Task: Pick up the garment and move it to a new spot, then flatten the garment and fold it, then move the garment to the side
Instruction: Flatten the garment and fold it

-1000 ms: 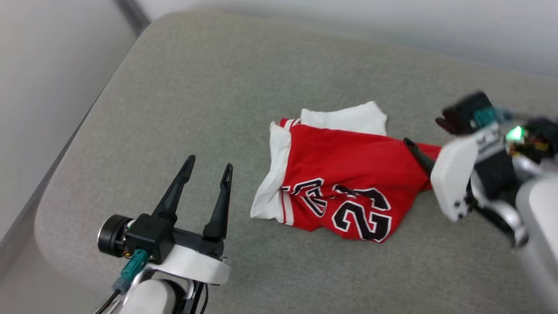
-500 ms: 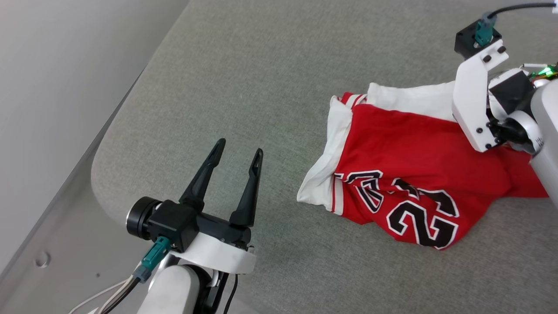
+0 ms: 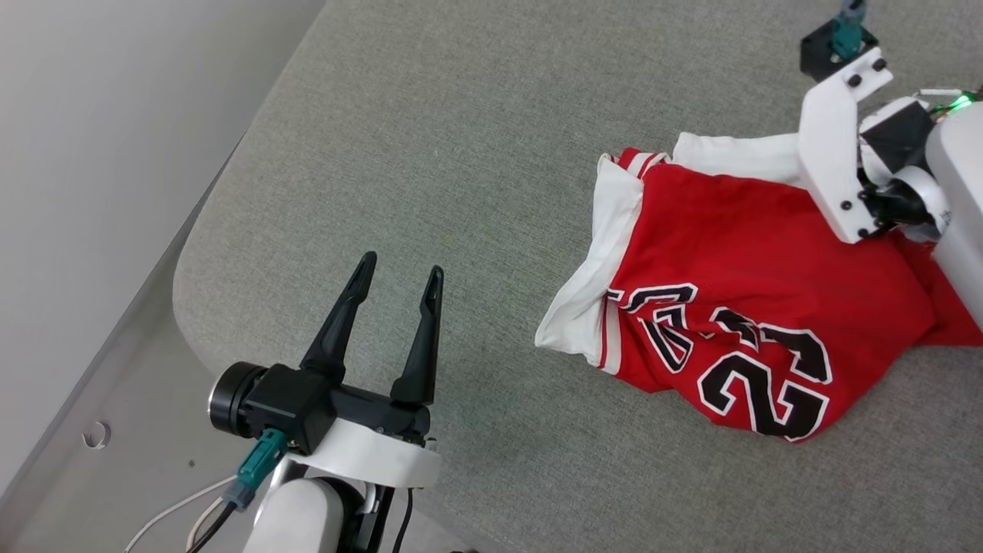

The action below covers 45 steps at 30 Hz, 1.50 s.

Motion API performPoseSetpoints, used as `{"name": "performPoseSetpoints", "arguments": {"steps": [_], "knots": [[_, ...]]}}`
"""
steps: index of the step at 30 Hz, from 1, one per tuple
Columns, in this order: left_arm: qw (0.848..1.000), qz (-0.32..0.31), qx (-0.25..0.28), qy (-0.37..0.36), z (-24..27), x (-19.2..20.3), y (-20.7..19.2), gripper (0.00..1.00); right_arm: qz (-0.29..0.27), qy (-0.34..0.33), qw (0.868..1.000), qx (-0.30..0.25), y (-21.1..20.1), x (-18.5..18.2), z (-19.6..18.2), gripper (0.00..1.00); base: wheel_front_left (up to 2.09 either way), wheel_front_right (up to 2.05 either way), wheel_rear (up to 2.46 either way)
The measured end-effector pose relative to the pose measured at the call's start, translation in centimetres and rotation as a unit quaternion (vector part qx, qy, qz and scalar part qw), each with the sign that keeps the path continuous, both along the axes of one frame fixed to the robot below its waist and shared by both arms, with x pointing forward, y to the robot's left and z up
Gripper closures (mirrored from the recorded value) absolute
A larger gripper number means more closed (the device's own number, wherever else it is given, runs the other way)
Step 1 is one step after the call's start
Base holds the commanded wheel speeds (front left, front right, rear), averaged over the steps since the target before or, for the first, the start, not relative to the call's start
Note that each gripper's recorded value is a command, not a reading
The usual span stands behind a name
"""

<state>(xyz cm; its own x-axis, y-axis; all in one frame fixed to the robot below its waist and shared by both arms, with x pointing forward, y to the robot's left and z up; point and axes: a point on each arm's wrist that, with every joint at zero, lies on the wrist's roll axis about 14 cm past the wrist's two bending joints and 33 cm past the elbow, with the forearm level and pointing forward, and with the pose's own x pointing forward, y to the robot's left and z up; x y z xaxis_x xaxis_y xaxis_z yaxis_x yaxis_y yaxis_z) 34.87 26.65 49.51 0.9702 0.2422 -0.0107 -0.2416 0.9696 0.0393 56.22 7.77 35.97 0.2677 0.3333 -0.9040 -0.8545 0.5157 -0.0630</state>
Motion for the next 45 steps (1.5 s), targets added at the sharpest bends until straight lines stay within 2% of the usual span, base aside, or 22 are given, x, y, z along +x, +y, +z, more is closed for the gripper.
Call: {"name": "performPoseSetpoints", "arguments": {"steps": [10, 15, 20, 23, 30, 34, 37, 38, 39, 40, 42, 45], "knots": [[0.999, -0.030, 0.005, -0.024, 1.5, -0.1, -0.8, 0.00, -0.053, -0.037, 0.998, 0.021, -5.5, 0.5, 2.0, 1.00, 0.00, 0.00, 0.00], [0.998, -0.058, 0.006, -0.039, 2.1, 0.7, -1.8, 0.00, -0.111, -0.063, 0.991, 0.048, -10.8, 0.5, 3.7, 1.00, 0.00, 0.00, 0.00], [0.994, -0.092, 0.003, -0.053, 2.6, 1.7, -3.5, 0.00, -0.188, -0.100, 0.975, 0.058, -18.4, 0.2, 5.4, 1.00, 0.00, 0.00, 0.00], [0.992, -0.113, 0.001, -0.060, 2.8, 2.3, -4.6, 0.00, -0.238, -0.123, 0.962, 0.055, -23.6, -0.6, 6.2, 1.00, 0.00, 0.00, 0.00], [0.985, -0.154, -0.005, -0.074, 3.3, 3.7, -7.0, 0.00, -0.336, -0.139, 0.930, 0.050, -32.9, -5.4, 5.7, 1.00, 0.00, 0.00, 0.00], [0.982, -0.172, -0.009, -0.075, 3.2, 4.3, -8.1, 0.00, -0.378, -0.145, 0.913, 0.052, -36.2, -8.5, 4.8, 1.00, 0.00, 0.00, 0.00], [0.981, -0.179, -0.011, -0.074, 3.1, 4.6, -8.6, 0.00, -0.391, -0.137, 0.908, 0.061, -36.4, -10.2, 3.8, 1.00, 0.00, 0.00, 0.00], [0.980, -0.187, -0.013, -0.071, 2.8, 4.8, -9.1, 0.00, -0.401, -0.129, 0.905, 0.067, -36.1, -11.8, 2.9, 1.00, 0.00, 0.00, 0.00], [0.979, -0.192, -0.014, -0.070, 2.8, 4.9, -9.4, 0.00, -0.405, -0.133, 0.902, 0.073, -36.1, -12.2, 2.9, 0.40, 0.00, 0.00, 0.00], [0.978, -0.196, -0.015, -0.070, 2.7, 5.0, -9.7, 0.00, -0.410, -0.140, 0.898, 0.079, -36.2, -12.3, 3.1, 0.00, 0.00, 0.00, 0.00], [0.976, -0.205, -0.015, -0.072, 2.8, 5.1, -10.3, 0.00, -0.412, -0.163, 0.892, 0.093, -36.1, -12.3, 3.9, 0.00, 0.00, 0.00, 0.00], [0.973, -0.215, -0.015, -0.080, 3.4, 5.3, -10.8, 0.00, -0.410, -0.221, 0.872, 0.150, -34.8, -11.1, 6.9, 0.00, 0.00, 0.00, 0.00]]}}
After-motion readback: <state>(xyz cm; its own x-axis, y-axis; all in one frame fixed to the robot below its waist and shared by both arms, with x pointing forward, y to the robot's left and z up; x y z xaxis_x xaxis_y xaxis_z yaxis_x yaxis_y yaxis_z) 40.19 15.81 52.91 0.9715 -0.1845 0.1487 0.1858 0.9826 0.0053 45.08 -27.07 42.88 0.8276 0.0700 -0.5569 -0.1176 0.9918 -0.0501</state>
